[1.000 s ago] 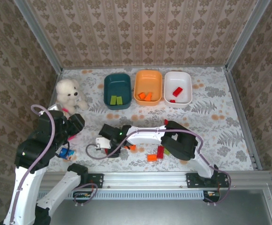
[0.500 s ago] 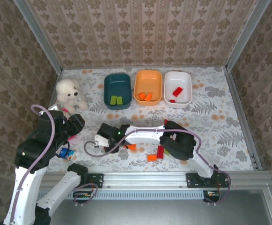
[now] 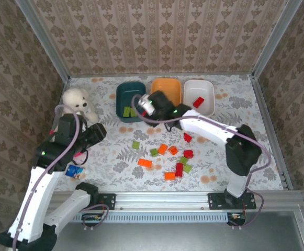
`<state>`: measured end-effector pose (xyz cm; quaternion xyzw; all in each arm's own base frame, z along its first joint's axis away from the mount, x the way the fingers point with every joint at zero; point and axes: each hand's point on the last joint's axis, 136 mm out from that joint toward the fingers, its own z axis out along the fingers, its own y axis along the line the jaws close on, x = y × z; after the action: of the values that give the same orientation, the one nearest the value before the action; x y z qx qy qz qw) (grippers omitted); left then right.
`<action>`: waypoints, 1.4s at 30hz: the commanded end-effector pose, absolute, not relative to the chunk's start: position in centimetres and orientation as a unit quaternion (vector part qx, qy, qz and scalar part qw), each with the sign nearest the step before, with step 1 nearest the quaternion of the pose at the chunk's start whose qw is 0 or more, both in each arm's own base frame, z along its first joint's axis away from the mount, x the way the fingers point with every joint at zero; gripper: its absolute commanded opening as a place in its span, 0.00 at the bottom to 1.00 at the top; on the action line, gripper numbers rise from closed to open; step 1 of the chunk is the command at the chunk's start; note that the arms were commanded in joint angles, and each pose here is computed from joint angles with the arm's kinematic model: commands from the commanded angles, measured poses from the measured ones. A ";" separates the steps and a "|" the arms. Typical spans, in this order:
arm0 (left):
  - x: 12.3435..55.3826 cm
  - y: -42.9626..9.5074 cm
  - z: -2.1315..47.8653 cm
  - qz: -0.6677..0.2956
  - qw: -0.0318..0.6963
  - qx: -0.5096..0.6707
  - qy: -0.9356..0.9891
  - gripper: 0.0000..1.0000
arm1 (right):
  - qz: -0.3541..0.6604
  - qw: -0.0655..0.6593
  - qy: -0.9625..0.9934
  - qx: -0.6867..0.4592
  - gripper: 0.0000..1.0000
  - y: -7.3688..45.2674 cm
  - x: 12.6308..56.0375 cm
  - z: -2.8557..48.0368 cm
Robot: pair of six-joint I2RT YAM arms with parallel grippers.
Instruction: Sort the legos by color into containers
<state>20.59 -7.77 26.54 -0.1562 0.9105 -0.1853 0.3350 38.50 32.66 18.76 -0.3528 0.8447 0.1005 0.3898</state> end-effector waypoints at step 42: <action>28.2 -25.2 22.6 -0.253 0.258 0.078 0.929 0.62 | 0.106 0.221 0.969 0.019 0.62 11.0 49.7 9.0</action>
<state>28.68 -24.96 21.04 0.0515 0.9366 -0.2439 0.2461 49.26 10.82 5.88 0.0161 0.9754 0.0951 0.1983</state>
